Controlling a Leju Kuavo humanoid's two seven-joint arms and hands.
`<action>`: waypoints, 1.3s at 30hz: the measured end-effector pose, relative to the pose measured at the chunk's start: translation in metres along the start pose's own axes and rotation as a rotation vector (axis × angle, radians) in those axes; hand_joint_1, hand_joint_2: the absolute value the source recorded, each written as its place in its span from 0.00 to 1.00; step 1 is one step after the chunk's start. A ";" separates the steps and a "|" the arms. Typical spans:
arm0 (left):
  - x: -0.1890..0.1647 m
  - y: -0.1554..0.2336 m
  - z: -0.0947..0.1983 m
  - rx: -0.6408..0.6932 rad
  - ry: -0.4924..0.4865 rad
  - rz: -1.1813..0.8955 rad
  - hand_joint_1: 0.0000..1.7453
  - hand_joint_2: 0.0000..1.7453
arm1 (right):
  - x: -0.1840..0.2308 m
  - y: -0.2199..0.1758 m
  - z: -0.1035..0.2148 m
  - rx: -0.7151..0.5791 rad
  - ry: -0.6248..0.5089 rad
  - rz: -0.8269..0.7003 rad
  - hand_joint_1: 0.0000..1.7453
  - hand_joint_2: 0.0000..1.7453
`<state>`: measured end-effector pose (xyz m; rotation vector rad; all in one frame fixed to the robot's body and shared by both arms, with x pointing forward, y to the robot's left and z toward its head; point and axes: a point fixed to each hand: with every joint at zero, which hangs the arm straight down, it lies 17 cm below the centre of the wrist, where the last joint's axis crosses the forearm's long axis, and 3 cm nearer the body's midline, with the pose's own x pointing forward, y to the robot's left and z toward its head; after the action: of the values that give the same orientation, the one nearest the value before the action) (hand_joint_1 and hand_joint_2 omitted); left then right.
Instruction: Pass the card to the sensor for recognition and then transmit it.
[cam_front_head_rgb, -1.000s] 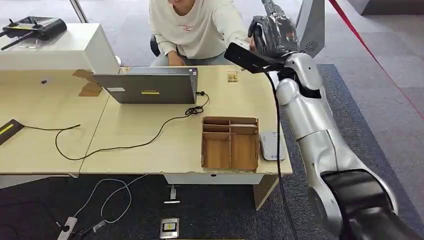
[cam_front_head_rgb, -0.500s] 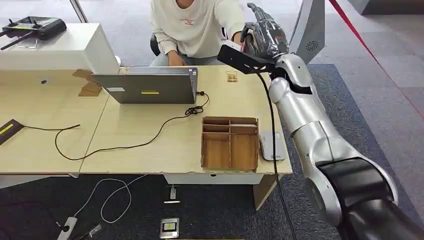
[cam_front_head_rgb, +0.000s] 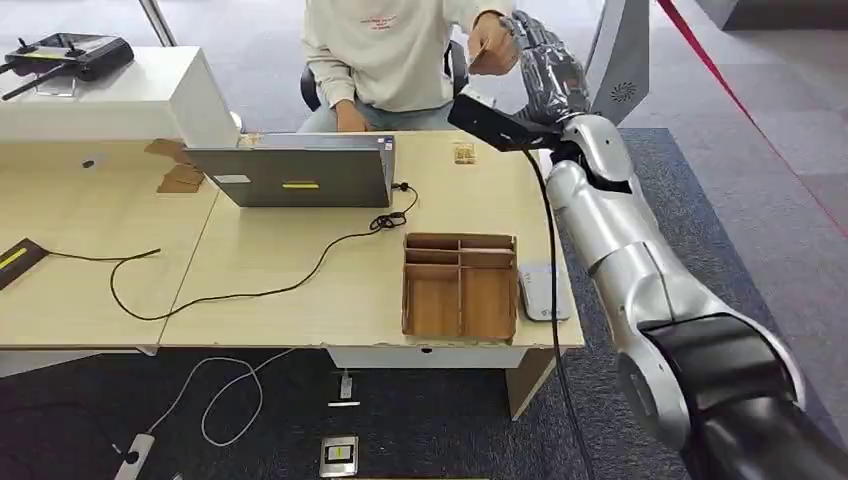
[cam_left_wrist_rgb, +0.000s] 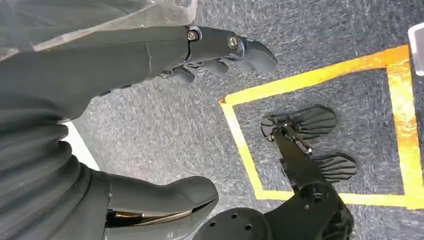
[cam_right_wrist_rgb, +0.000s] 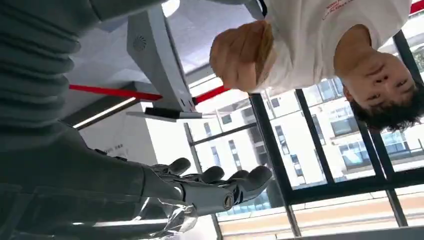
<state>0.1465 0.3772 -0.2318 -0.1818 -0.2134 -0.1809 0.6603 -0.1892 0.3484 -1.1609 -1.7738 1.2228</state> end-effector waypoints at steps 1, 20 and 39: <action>-0.001 0.000 0.000 0.001 0.000 -0.003 0.00 1.00 | 0.001 -0.006 -0.001 -0.029 -0.006 -0.009 0.00 0.00; 0.027 0.011 0.004 0.020 0.015 -0.238 0.00 1.00 | -0.148 -0.069 0.086 -0.520 0.308 -0.215 0.00 1.00; 0.077 0.006 0.005 0.046 0.039 -0.412 0.00 1.00 | -0.369 0.081 0.559 -0.307 1.177 -0.050 0.00 1.00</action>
<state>0.2206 0.3721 -0.2107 -0.0863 -0.2144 -0.5878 0.3265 -0.7070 0.0730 -1.5251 -1.0401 0.0752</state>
